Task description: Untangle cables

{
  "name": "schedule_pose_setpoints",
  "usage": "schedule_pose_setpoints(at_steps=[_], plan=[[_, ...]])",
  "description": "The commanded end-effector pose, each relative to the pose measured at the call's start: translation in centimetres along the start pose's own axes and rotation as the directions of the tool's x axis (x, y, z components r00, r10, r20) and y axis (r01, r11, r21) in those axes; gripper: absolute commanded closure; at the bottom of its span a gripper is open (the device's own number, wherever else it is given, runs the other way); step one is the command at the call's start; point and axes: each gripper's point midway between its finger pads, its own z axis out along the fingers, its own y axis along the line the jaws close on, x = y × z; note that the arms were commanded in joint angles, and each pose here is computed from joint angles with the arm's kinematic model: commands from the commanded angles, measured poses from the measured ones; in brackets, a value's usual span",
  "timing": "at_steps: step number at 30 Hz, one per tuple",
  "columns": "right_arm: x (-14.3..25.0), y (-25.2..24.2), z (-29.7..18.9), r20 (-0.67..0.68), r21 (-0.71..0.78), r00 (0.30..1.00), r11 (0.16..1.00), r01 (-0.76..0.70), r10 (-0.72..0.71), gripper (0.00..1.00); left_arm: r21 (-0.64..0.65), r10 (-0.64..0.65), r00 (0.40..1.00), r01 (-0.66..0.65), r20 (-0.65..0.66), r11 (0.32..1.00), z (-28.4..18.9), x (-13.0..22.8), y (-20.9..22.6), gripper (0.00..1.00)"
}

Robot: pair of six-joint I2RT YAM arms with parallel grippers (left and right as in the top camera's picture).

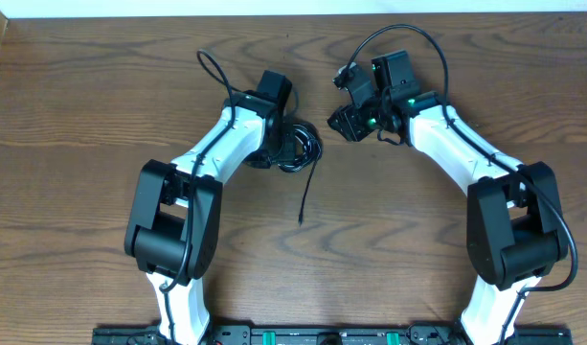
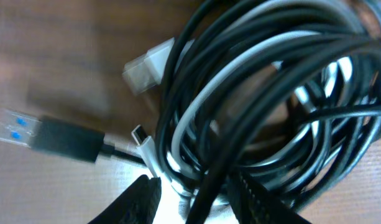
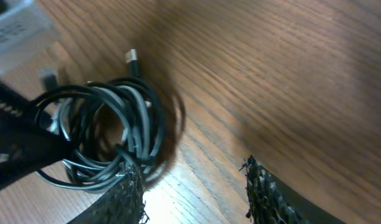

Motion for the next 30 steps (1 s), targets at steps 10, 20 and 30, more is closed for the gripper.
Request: schedule_pose_setpoints(at_steps=[10, 20, 30], plan=[[-0.9, 1.0, -0.9, 0.010, -0.013, 0.982, 0.982, -0.190, 0.190, 0.51, 0.068, 0.499, 0.849, -0.516, 0.171, 0.854, 2.8, -3.6, -2.9, 0.60], [0.8, 0.1, -0.6, -0.025, 0.052, 0.953, 0.953, -0.300, 0.301, 0.52, 0.308, 0.581, 0.761, -0.649, 0.290, 0.696, 0.3, -3.0, -7.9, 0.55], [3.2, -1.3, 0.1, -0.030, 0.153, 0.875, 0.867, -0.474, 0.483, 0.53, 0.311, 0.401, 0.883, -0.463, 0.244, 0.830, -2.4, -4.0, -6.1, 0.21]])
